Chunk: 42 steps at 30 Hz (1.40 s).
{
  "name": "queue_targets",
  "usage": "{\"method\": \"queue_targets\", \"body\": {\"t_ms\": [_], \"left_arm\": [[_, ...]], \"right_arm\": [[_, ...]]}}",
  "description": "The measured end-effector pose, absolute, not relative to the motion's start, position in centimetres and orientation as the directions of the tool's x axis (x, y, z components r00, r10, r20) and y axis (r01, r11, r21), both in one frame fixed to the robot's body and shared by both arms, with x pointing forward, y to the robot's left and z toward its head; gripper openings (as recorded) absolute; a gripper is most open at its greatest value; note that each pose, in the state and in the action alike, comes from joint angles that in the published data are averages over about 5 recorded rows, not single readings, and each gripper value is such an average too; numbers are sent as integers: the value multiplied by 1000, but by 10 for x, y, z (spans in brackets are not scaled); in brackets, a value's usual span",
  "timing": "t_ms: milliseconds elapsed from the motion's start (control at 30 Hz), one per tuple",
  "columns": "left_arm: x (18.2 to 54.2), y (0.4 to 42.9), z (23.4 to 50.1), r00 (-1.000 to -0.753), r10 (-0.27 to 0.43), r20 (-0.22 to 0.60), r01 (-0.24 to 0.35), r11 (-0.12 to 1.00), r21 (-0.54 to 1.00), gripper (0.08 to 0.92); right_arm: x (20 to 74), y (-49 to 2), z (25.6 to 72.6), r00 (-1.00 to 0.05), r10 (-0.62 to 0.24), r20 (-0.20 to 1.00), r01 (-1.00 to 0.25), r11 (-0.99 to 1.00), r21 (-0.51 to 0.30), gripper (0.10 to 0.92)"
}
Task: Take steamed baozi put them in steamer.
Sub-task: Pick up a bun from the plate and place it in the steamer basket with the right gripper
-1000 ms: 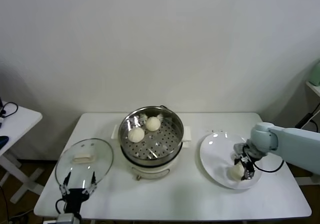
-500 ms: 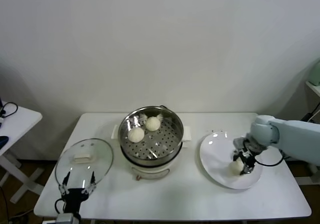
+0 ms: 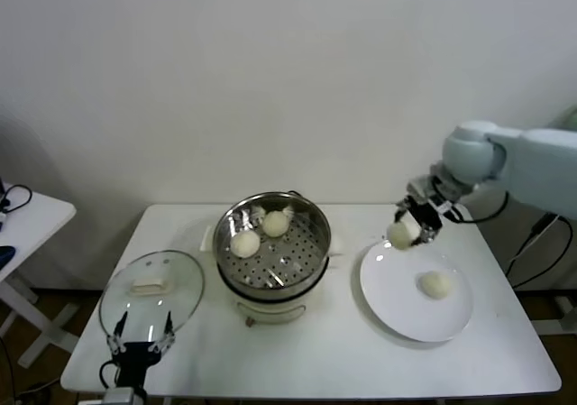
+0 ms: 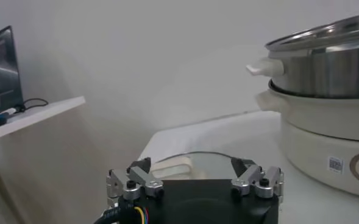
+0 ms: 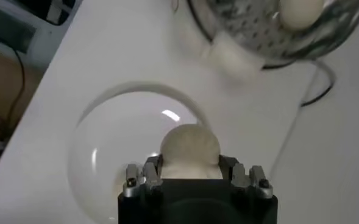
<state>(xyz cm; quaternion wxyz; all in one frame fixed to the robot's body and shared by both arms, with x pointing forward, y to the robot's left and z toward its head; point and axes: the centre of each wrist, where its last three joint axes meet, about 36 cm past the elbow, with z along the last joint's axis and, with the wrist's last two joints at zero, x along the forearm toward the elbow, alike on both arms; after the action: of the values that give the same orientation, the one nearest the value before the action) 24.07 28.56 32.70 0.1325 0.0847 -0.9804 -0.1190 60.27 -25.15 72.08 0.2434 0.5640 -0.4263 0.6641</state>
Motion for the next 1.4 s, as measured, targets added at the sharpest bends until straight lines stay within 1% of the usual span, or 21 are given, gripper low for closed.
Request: {"method": "queue_targets", "body": {"t_ms": [133,267,433,600,767,933,1133,1400], "left_arm": [[239,286,326,-949,-200,242,-135,956,259,823],[238,286,326,-949,-201,244,-135,956,260,823],[237,285,325,-949,-200,245,-135,956,259,823],[237,285,325,-949,-200,245,-135,956,260,823],[238,287,325,-949,-201,243,-135,955,263,823],[238,287,326,-949,-201,241,-136,955,263,823],[238,287,324,-948,-202,245,-135,955,263,823],[239,287,323,-947,-203,247,-136,955,262,823]], "right_arm": [[596,-213,747,-267,-212,940,-687,-643,-340,628],[589,-177,759,-273,-245,930,-538,-763,-359,628],[585,-136,755,-251,-261,932,-368,-865,-341,628],[585,-99,730,-207,-251,946,-258,-918,-300,626],[589,-67,701,-159,-242,957,-188,-944,-270,624],[595,-43,672,-119,-234,965,-145,-957,-250,623],[604,-26,641,-87,-223,971,-125,-965,-232,621],[608,-15,612,-57,-217,975,-118,-968,-222,620]]}}
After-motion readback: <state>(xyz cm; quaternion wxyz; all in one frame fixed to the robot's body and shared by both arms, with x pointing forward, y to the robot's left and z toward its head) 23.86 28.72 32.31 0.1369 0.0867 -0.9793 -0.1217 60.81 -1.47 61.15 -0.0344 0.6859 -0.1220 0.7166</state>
